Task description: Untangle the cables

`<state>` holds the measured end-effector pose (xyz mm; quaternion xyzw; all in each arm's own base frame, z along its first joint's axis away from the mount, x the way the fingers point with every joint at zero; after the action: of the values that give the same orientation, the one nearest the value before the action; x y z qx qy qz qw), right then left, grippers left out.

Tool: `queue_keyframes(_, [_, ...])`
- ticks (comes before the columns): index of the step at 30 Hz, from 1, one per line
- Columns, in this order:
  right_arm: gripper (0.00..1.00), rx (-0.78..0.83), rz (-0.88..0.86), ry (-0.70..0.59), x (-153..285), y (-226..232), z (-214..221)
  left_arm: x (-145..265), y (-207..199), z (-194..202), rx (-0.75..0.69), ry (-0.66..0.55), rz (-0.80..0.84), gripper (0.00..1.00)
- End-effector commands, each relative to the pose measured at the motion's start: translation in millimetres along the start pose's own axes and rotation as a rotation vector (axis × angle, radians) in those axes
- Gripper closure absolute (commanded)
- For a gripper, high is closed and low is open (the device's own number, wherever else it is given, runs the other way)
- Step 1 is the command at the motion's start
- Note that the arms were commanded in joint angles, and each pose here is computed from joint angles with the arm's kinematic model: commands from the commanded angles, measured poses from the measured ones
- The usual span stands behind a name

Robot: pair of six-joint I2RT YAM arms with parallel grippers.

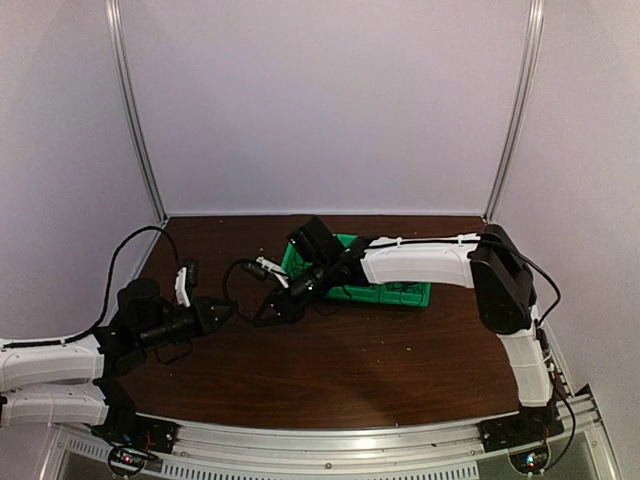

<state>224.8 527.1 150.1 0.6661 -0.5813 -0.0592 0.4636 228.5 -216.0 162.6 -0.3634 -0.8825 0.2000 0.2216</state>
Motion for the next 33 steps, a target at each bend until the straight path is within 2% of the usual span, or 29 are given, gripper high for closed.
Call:
queue_keyframes(1, [1.0, 0.009, -0.013, -0.011, -3.3, 2.5, -3.5, 0.5, -4.1, -7.3, -0.005, -0.032, 0.023, 1.0])
queue_keyframes(2, [1.0, 0.015, -0.011, -0.013, -1.9, 3.5, -3.5, 0.7, -3.2, -6.0, -0.008, -0.026, 0.018, 1.0])
queue_keyframes(6, [1.0, 0.023, 0.006, -0.023, 6.7, 2.1, -2.5, 7.0, 7.3, 7.1, -0.031, 0.026, -0.039, 0.65])
queue_keyframes(8, [1.0, 0.019, 0.012, -0.026, 10.2, -0.9, -1.8, 15.2, 14.2, 17.4, -0.042, 0.045, -0.065, 0.57])
queue_keyframes(12, [1.0, -0.003, 0.024, -0.017, 10.3, -10.6, 5.9, 31.1, 21.0, 36.3, -0.03, 0.041, -0.062, 0.48])
queue_keyframes(15, [1.0, -0.03, 0.04, -0.003, 8.6, -24.1, 15.5, 35.8, 29.9, 52.3, -0.01, 0.059, -0.078, 0.46])
queue_keyframes(21, [1.0, -0.005, 0.081, 0.009, 14.2, -38.1, 28.1, 31.1, 52.7, 86.3, -0.008, 0.215, -0.175, 0.49])
queue_keyframes(26, [1.0, 0.004, 0.099, 0.008, 16.3, -39.6, 29.7, 17.3, 50.5, 104.7, -0.064, 0.312, -0.122, 0.49])
queue_keyframes(33, [1.0, 0.002, 0.103, 0.011, 15.6, -42.5, 30.5, -0.7, 56.5, 93.5, -0.104, 0.302, -0.164, 0.49])
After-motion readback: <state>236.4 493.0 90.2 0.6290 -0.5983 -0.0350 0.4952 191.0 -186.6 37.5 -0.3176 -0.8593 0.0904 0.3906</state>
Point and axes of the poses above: each gripper's point midway between its finger pads, its own x axis back along the fingers, its own y axis along the line the jaws close on, z = x × y, the point moved 1 cm from there along x, back along the fingers, and after that the axes turned 15 degrees about -x, right-handed, at the moved point
